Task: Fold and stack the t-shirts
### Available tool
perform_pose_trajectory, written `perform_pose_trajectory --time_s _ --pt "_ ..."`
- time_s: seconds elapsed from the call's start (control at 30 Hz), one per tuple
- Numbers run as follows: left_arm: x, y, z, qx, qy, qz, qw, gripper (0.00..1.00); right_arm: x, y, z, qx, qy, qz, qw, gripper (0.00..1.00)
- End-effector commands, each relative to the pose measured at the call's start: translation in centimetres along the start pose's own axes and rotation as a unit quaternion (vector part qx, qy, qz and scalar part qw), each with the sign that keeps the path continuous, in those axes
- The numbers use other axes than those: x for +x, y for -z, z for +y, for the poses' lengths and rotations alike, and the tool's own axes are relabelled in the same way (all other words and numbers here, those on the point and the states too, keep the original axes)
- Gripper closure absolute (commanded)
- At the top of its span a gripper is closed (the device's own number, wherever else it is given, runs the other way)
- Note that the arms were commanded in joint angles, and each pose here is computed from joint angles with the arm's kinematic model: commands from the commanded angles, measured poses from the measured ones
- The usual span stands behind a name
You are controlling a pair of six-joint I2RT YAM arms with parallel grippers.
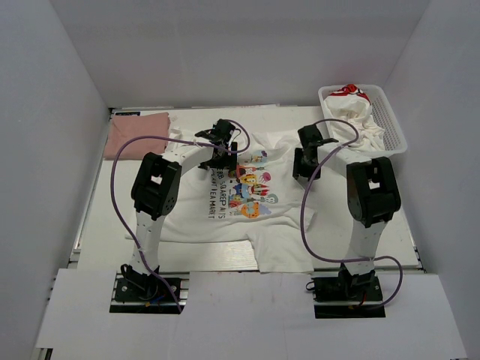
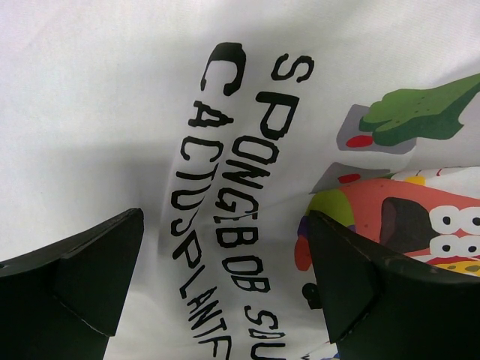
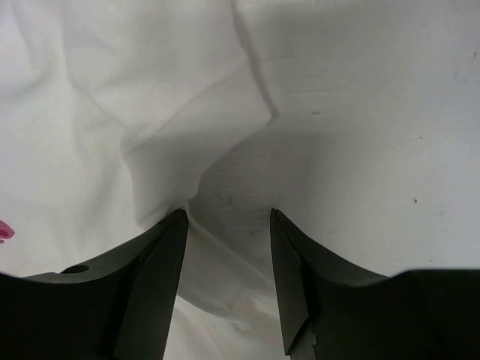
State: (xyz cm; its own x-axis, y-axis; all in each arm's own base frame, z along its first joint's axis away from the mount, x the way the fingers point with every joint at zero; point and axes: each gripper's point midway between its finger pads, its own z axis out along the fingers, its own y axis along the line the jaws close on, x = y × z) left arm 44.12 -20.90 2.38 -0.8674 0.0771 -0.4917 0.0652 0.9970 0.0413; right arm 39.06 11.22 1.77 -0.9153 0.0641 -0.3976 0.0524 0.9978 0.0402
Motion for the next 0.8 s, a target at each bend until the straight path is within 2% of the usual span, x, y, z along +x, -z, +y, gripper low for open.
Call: perform_pose_trajectory --time_s 0.0,0.27,0.5,0.77 --pt "1.0 0.1 -0.3 0.007 -0.001 0.013 1.000 0.00 -0.1 -0.6 1.1 0.003 0.011 0.009 1.000 0.46" --pt "1.2 -0.1 -0.5 0.009 -0.003 0.020 1.000 0.00 -1.3 -1.2 0.4 0.067 -0.026 -0.014 0.997 0.50" --pt "1.4 -0.1 -0.4 0.007 -0.004 0.024 1.000 0.00 -5.0 0.5 0.6 0.063 -0.058 -0.068 0.994 0.48" --pt "1.4 -0.1 -0.4 0.007 -0.004 0.024 1.000 0.00 -5.3 -0.1 0.4 0.045 -0.069 -0.066 0.994 0.49"
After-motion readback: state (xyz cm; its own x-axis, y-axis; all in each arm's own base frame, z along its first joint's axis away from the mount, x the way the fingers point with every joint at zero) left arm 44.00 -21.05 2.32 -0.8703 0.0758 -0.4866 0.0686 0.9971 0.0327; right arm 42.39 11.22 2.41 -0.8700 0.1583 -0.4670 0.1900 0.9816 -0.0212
